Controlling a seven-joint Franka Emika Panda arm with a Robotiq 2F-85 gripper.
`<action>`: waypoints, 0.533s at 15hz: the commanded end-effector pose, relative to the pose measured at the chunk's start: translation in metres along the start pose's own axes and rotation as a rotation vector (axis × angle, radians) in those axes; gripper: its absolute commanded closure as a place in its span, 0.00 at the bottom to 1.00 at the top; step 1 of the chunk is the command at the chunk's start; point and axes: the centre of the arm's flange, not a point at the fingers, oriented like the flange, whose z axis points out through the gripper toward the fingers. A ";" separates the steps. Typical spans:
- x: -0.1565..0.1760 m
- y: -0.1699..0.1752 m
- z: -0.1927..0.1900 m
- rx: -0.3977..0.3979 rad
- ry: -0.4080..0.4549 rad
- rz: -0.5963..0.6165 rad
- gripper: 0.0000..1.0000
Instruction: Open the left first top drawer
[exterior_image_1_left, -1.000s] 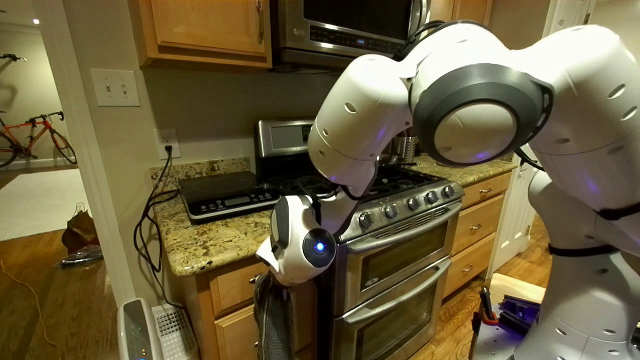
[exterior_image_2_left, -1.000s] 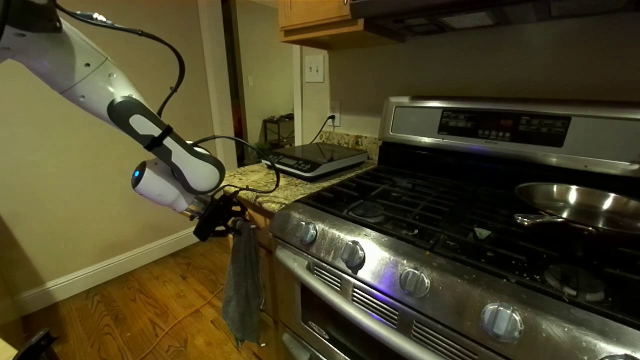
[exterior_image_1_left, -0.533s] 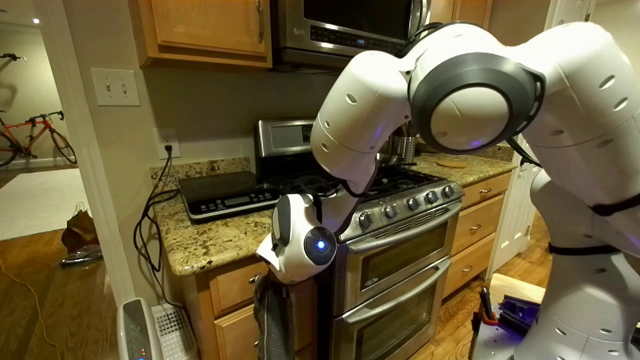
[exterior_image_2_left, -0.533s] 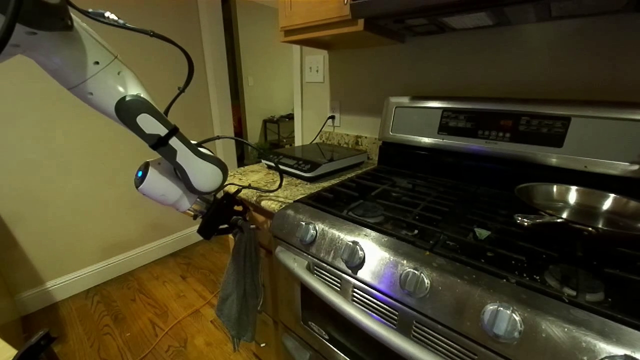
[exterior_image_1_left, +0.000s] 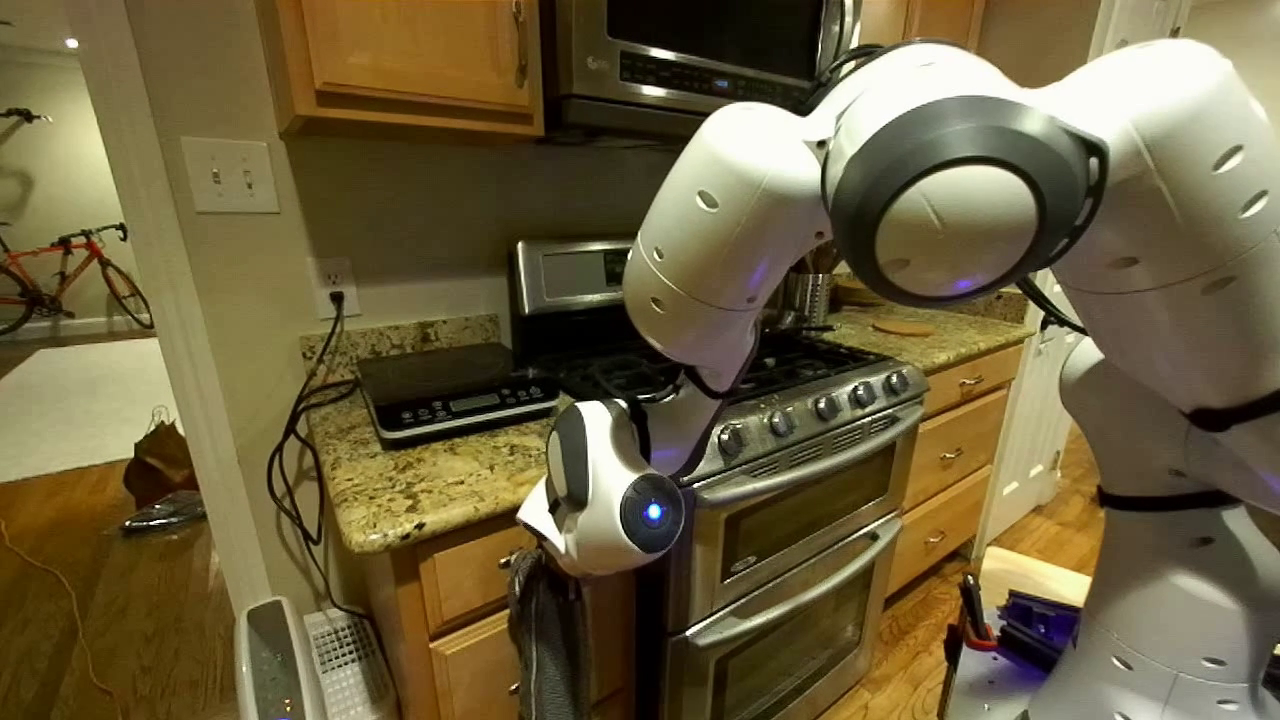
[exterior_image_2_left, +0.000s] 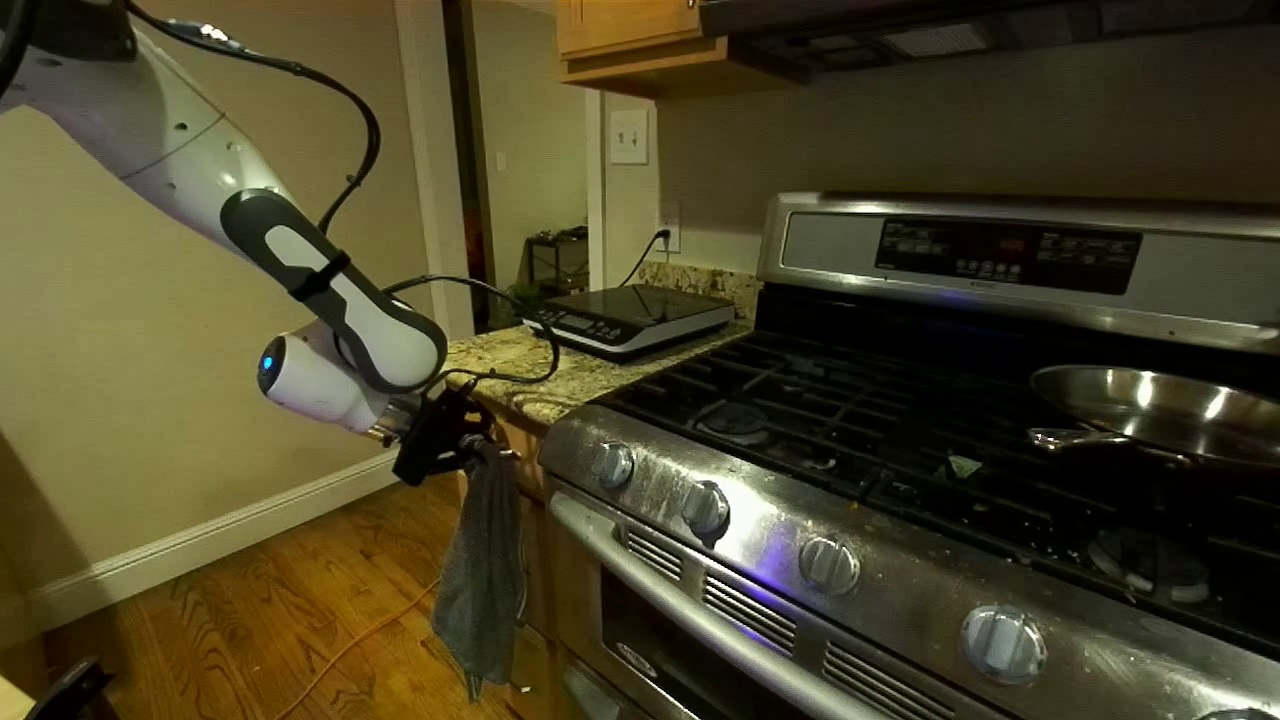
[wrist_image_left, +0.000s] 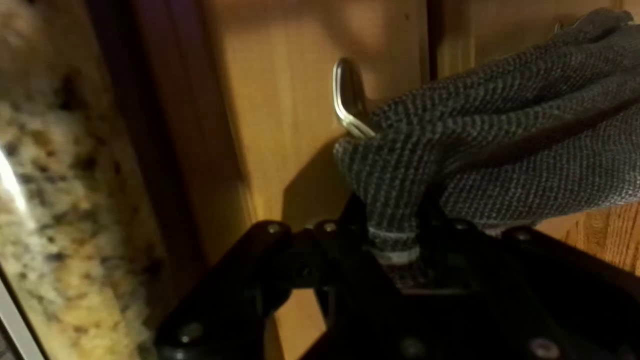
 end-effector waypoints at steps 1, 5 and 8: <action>-0.011 -0.043 -0.058 0.047 0.035 -0.009 0.89; -0.014 -0.060 -0.083 0.052 0.062 -0.020 0.89; -0.014 -0.067 -0.105 0.065 0.096 -0.030 0.89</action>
